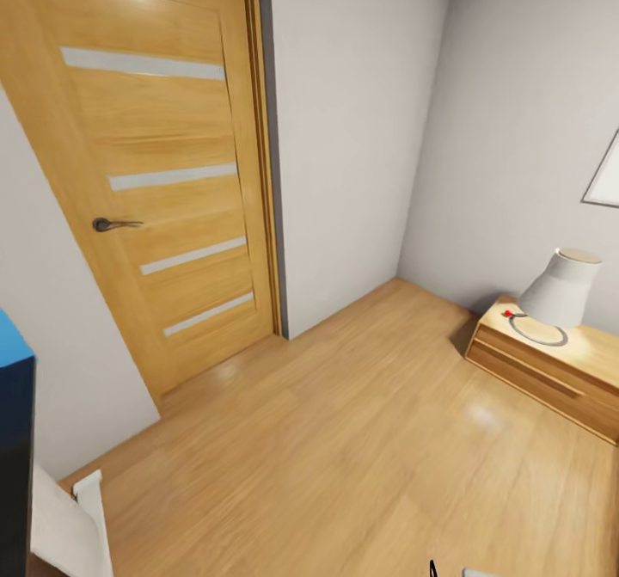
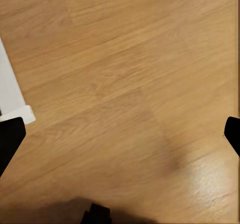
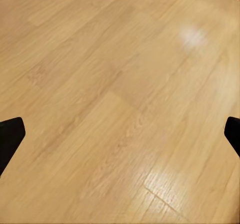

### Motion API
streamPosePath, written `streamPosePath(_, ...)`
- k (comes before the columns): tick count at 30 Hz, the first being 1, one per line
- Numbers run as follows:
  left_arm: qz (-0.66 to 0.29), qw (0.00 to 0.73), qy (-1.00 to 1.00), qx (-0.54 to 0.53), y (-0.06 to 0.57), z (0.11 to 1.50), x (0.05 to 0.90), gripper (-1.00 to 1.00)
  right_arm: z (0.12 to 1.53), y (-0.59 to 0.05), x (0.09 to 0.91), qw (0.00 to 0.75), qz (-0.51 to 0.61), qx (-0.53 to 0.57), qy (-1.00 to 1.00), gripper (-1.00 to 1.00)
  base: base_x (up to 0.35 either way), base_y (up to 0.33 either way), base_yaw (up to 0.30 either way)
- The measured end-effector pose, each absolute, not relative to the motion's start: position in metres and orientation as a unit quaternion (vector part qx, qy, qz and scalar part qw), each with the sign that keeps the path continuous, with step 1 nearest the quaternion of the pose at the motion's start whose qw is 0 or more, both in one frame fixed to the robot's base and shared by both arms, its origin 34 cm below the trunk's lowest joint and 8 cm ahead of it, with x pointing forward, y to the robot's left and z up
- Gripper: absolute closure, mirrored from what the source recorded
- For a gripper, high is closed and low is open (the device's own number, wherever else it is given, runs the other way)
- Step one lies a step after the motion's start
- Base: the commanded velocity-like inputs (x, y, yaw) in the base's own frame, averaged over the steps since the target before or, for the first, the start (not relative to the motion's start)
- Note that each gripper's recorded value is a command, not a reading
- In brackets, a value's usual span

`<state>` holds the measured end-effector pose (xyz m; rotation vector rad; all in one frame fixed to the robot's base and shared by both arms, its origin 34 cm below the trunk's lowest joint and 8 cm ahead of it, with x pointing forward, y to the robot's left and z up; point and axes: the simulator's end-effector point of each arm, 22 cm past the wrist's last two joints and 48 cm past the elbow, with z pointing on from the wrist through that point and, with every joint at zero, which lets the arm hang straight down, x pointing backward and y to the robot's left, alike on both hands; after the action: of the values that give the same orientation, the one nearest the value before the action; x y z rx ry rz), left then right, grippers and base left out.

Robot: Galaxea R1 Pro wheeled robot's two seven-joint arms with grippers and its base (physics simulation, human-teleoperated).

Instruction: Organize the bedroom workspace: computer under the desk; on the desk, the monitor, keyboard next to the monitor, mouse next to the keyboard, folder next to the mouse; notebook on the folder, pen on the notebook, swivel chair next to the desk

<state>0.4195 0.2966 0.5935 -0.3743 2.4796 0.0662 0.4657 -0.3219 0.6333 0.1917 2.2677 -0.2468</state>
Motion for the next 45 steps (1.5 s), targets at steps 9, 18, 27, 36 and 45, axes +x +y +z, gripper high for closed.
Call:
streamPosePath(9,0.025,0.311,0.939,-0.142,0.2965,0.5935,0.4195,-1.00,0.6331,-0.3219,0.4655,0.413,-0.098,0.076,0.902,-1.00,0.328,-0.092,0.000)
streamPosePath(18,0.025,0.311,0.939,-0.141,0.2965,0.5935,0.4195,-1.00,0.6331,-0.3218,0.4654,0.413,-0.098,0.076,0.902,-1.00,0.328,-0.093,0.000)
streamPosePath(27,0.024,0.311,0.940,-0.137,0.2954,0.5935,0.4196,-1.00,0.6330,-0.3211,0.4654,0.413,-0.098,0.077,0.902,-1.00,0.328,-0.109,0.104)
streamPosePath(36,0.022,0.310,0.942,-0.127,0.2923,0.5928,0.4193,-1.00,0.6328,-0.3222,0.4653,0.413,-0.099,0.078,0.902,-1.00,0.328,-0.123,0.253)
streamPosePath(45,0.023,0.308,0.943,-0.126,0.2921,0.5913,0.4175,-1.00,0.6309,-0.3225,0.4634,0.410,-0.099,0.078,0.903,-1.00,0.328,-0.130,0.267)
